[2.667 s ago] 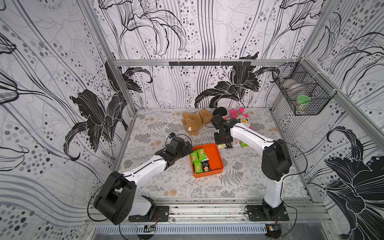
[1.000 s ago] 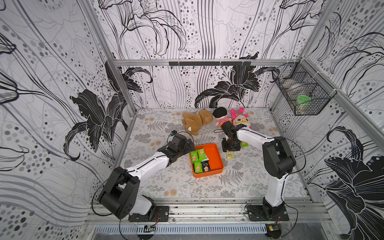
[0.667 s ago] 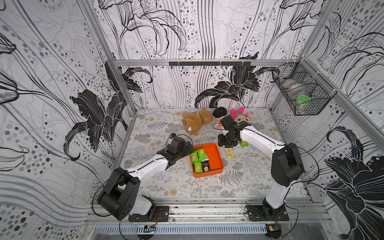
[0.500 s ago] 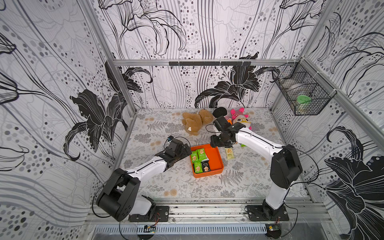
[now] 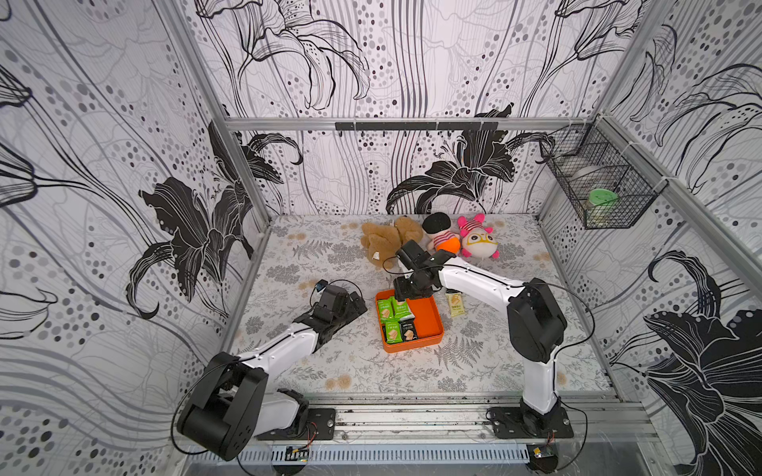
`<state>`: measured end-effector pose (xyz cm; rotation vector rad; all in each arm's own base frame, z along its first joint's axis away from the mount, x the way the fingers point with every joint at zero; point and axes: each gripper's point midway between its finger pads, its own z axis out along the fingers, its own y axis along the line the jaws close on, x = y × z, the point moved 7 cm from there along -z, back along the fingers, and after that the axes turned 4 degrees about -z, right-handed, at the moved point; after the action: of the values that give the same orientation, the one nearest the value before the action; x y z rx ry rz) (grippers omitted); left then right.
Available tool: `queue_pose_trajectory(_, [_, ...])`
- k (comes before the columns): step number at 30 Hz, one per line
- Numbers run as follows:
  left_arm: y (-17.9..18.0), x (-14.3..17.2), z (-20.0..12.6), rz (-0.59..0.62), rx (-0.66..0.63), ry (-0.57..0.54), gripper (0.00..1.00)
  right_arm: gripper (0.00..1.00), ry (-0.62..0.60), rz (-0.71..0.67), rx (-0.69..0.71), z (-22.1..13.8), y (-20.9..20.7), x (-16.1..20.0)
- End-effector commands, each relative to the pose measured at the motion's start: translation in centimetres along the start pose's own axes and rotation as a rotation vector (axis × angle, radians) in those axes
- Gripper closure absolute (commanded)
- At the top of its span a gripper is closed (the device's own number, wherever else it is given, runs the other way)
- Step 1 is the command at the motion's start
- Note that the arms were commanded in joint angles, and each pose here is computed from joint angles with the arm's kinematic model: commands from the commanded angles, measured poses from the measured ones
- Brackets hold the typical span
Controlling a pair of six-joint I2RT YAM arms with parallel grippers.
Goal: Take the cookies out of the storage box
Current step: Pick up the cookie from the storage box.
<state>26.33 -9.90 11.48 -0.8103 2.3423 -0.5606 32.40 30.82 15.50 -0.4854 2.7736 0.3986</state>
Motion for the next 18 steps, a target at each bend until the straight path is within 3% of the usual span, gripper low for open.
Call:
queue_pose_trajectory(1, [-0.2, -0.5, -0.6, -0.024, 0.035, -0.032, 0.03, 0.37, 0.010, -0.003, 0.004, 0.5, 0.6, -0.3])
queue_pose_trajectory(18, [0.7, -0.7, -1.9, -0.037, 0.026, -0.058, 0.03, 0.38, 0.086, -0.025, 0.077, 3.5, 0.3, 0.3])
